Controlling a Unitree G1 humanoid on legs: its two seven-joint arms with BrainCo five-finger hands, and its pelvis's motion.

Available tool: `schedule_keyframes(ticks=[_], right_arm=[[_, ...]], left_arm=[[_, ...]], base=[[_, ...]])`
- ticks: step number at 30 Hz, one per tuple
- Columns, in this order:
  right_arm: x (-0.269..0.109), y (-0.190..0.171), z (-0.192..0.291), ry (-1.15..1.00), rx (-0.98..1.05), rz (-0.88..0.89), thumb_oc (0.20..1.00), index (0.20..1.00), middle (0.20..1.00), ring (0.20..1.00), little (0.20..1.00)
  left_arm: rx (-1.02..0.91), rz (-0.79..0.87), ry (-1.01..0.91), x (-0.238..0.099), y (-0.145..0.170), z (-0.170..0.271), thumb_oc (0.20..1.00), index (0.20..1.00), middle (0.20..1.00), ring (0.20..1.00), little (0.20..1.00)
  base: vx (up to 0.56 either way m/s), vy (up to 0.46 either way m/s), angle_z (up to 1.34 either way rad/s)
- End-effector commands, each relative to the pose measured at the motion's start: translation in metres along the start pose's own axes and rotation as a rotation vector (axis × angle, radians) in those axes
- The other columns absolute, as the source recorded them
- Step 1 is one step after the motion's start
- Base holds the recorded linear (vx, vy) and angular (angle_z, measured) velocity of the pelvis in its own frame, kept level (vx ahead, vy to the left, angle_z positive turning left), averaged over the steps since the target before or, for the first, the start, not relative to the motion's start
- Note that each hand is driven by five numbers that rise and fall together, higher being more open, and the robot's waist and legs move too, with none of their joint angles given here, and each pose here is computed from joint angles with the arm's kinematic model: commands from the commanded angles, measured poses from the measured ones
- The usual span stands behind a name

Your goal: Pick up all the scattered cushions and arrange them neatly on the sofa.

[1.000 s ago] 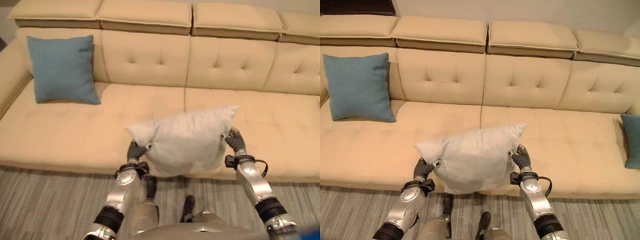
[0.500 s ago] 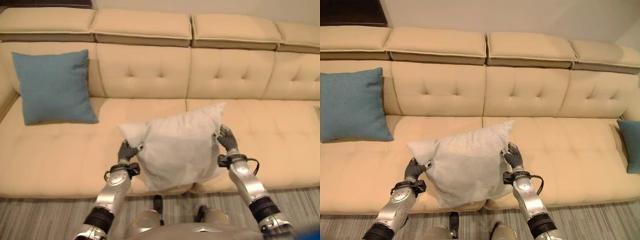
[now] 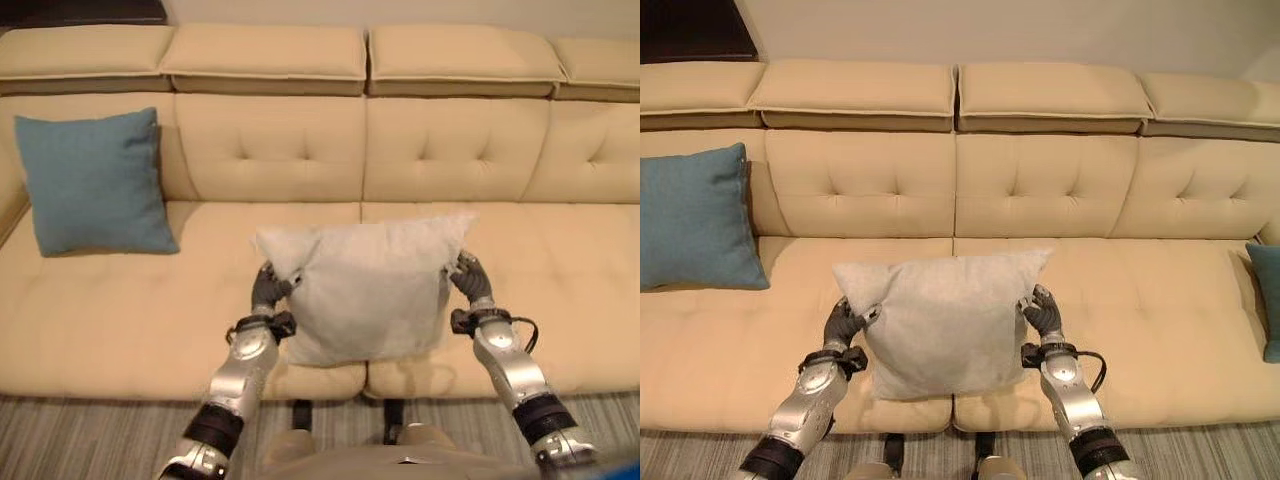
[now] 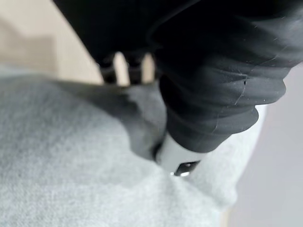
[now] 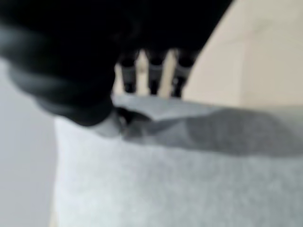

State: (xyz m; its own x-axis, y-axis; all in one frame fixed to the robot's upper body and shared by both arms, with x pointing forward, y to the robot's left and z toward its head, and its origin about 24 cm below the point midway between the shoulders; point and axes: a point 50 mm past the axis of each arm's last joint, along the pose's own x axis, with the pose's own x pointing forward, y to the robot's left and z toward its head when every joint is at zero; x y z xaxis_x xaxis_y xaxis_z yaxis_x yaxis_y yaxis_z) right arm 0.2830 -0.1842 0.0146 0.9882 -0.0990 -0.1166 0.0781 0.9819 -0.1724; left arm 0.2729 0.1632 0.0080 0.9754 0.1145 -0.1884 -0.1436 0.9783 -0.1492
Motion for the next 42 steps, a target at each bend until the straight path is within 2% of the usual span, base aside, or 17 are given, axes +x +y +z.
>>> schedule_keyframes(ticks=[1,4,7,12,18,25,34,35,36,37,38,39,42], right_arm=[[0.017,0.033,0.091,-0.384,0.084,0.1,0.2,0.2,0.2,0.2,0.2],[0.027,0.047,0.133,-0.506,0.088,0.126,0.2,0.2,0.2,0.2,0.2],[0.038,0.049,0.181,-0.635,0.049,0.113,0.2,0.2,0.2,0.2,0.2],[0.042,0.051,0.23,-0.764,0.026,0.079,0.2,0.2,0.2,0.2,0.2],[0.047,0.037,0.283,-0.894,-0.049,-0.038,0.2,0.2,0.2,0.2,0.2],[0.049,0.033,0.309,-0.94,-0.089,-0.075,0.2,0.2,0.2,0.2,0.2],[0.061,0.034,0.311,-0.875,-0.149,-0.112,0.2,0.2,0.2,0.2,0.2],[0.065,0.036,0.314,-0.854,-0.176,-0.133,0.2,0.2,0.2,0.2,0.2],[0.067,0.035,0.316,-0.848,-0.188,-0.146,0.2,0.2,0.2,0.2,0.2],[0.068,0.035,0.318,-0.841,-0.199,-0.163,0.354,0.354,0.354,0.354,0.354],[0.07,0.033,0.32,-0.832,-0.212,-0.179,0.558,0.558,0.558,0.558,0.558],[0.072,0.033,0.322,-0.824,-0.221,-0.19,1.0,1.0,1.0,1.0,1.0],[0.076,0.027,0.331,-0.797,-0.258,-0.226,1.0,1.0,1.0,1.0,1.0]], left_arm=[[-0.027,-0.148,-0.323,0.022,-0.047,0.076,0.2,0.2,0.2,0.2,0.2],[-0.06,-0.156,-0.45,0.033,-0.065,0.119,0.2,0.2,0.2,0.2,0.2],[-0.013,-0.157,-0.602,0.042,-0.076,0.17,0.2,0.2,0.2,0.2,0.2],[-0.031,-0.159,-0.699,0.044,-0.093,0.206,0.2,0.2,0.2,0.2,0.2],[-0.002,-0.176,-0.819,0.043,-0.118,0.256,0.2,0.2,0.2,0.2,0.2],[0.027,-0.187,-0.856,0.042,-0.131,0.277,0.2,0.2,0.2,0.2,0.2],[0.127,-0.123,-0.858,0.051,-0.128,0.296,0.2,0.2,0.2,0.2,0.2],[0.196,-0.077,-0.886,0.052,-0.123,0.31,0.432,0.432,0.432,0.432,0.432],[0.214,-0.063,-0.889,0.052,-0.124,0.313,0.564,0.564,0.564,0.564,0.564],[0.214,-0.041,-0.886,0.053,-0.124,0.318,1.0,1.0,1.0,1.0,1.0],[0.222,-0.022,-0.888,0.053,-0.123,0.322,1.0,1.0,1.0,1.0,1.0],[0.227,-0.002,-0.891,0.054,-0.12,0.327,1.0,1.0,1.0,1.0,1.0],[0.221,0.044,-0.906,0.053,-0.112,0.342,1.0,1.0,1.0,1.0,1.0]], base=[[-0.04,-0.011,0.01],[-0.07,-0.019,-0.01],[-0.05,-0.008,0.02],[-0.04,-0.005,0.03],[0.01,-0.012,0.1],[0.0,-0.01,0.05],[0.0,-0.005,0.03],[0.0,0.001,-0.04],[-0.01,0.005,-0.04],[0.0,0.0,0.0],[0.0,0.0,0.0],[0.0,0.0,0.0],[0.0,-0.001,-0.01]])
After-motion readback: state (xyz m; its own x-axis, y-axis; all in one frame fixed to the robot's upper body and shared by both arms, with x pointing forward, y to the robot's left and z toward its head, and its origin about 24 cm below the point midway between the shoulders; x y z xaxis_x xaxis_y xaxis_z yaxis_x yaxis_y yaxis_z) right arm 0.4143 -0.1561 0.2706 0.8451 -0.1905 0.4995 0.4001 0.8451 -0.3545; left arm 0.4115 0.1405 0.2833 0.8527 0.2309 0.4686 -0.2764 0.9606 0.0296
